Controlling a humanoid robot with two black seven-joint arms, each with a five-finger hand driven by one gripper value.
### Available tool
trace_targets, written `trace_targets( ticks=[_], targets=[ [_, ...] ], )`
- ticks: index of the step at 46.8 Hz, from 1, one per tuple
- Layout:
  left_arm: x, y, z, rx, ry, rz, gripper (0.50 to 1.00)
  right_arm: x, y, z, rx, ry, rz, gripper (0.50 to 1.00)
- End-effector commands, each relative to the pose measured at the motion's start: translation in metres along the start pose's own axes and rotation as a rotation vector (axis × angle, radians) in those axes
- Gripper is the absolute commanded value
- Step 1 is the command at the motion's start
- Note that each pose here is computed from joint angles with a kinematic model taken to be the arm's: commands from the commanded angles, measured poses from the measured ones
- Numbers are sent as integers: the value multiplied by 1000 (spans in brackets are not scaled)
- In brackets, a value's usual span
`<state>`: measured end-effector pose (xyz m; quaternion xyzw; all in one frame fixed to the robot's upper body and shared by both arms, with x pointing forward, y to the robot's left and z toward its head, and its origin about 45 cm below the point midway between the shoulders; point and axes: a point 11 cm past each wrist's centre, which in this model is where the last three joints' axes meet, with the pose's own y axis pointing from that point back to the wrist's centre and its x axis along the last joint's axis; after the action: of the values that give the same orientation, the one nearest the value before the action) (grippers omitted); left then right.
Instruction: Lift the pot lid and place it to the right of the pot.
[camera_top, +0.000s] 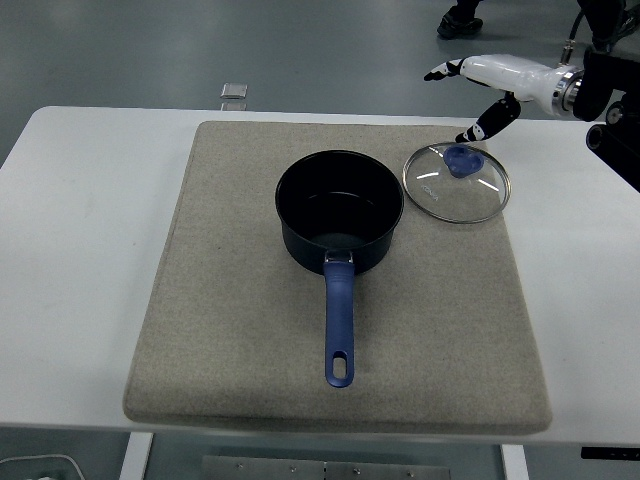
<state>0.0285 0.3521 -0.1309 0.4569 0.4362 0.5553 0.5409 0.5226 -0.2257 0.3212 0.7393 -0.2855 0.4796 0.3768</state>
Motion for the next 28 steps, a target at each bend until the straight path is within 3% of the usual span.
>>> trace_targets(
  ticks=[1,9,14,19,28],
  targets=[
    [0,0,0,0,0,0,1000,12,1,-2,5,-20,29,909],
    [0,0,0,0,-1,0,1000,54,10,-4,7,-12,112,911],
    [0,0,0,0,-1,0,1000,78,11,-12,40,-156,224,909],
    [0,0,0,0,-1,0,1000,94,17,-6,40,-312,332,909],
    [0,0,0,0,-1,0,1000,103,25,18,-38,-599,452,909]
  ],
)
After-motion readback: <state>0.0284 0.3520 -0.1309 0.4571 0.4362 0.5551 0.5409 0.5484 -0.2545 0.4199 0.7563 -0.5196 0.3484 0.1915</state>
